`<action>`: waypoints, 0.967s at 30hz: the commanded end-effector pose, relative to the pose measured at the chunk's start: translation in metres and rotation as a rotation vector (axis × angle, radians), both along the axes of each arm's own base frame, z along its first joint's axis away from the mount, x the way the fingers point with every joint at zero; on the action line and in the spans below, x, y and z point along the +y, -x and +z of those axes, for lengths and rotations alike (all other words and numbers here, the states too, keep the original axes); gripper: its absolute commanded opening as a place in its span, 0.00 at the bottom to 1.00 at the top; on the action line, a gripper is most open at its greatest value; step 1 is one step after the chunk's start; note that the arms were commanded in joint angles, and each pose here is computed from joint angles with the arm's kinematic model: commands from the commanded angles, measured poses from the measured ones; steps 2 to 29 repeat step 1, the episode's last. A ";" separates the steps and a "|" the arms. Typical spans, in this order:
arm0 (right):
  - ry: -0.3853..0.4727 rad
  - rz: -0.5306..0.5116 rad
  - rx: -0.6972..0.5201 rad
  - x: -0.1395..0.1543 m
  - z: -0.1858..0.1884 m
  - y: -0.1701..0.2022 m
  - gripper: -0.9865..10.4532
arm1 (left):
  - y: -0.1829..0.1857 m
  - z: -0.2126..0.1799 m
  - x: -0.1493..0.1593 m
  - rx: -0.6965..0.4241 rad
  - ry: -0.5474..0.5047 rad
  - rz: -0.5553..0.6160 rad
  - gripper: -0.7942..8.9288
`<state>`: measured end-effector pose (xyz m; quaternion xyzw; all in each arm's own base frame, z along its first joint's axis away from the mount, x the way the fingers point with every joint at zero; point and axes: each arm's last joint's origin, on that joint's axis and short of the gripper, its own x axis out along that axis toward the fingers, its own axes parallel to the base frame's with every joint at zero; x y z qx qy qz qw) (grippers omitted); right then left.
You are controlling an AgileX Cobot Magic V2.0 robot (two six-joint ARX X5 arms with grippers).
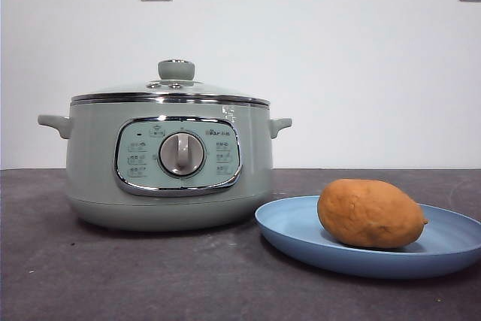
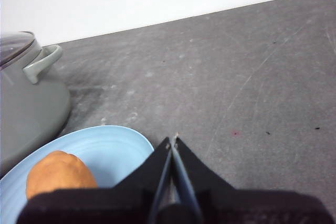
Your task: Take the potato out from the steamer,put the potato on the plate,close the lid
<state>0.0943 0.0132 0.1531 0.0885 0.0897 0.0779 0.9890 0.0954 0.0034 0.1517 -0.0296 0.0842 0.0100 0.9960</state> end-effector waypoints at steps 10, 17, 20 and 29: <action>-0.006 -0.004 0.009 0.000 -0.004 -0.001 0.09 | -0.001 -0.005 0.000 0.010 0.004 0.004 0.08; -0.006 -0.004 0.009 0.000 -0.004 -0.001 0.09 | -0.001 -0.005 0.000 0.010 0.004 0.004 0.08; -0.006 -0.004 0.009 0.000 -0.004 -0.001 0.09 | -0.001 -0.005 0.000 0.010 0.004 0.004 0.08; -0.006 -0.004 0.009 0.000 -0.004 -0.001 0.09 | -0.001 -0.005 0.000 0.010 0.004 0.004 0.08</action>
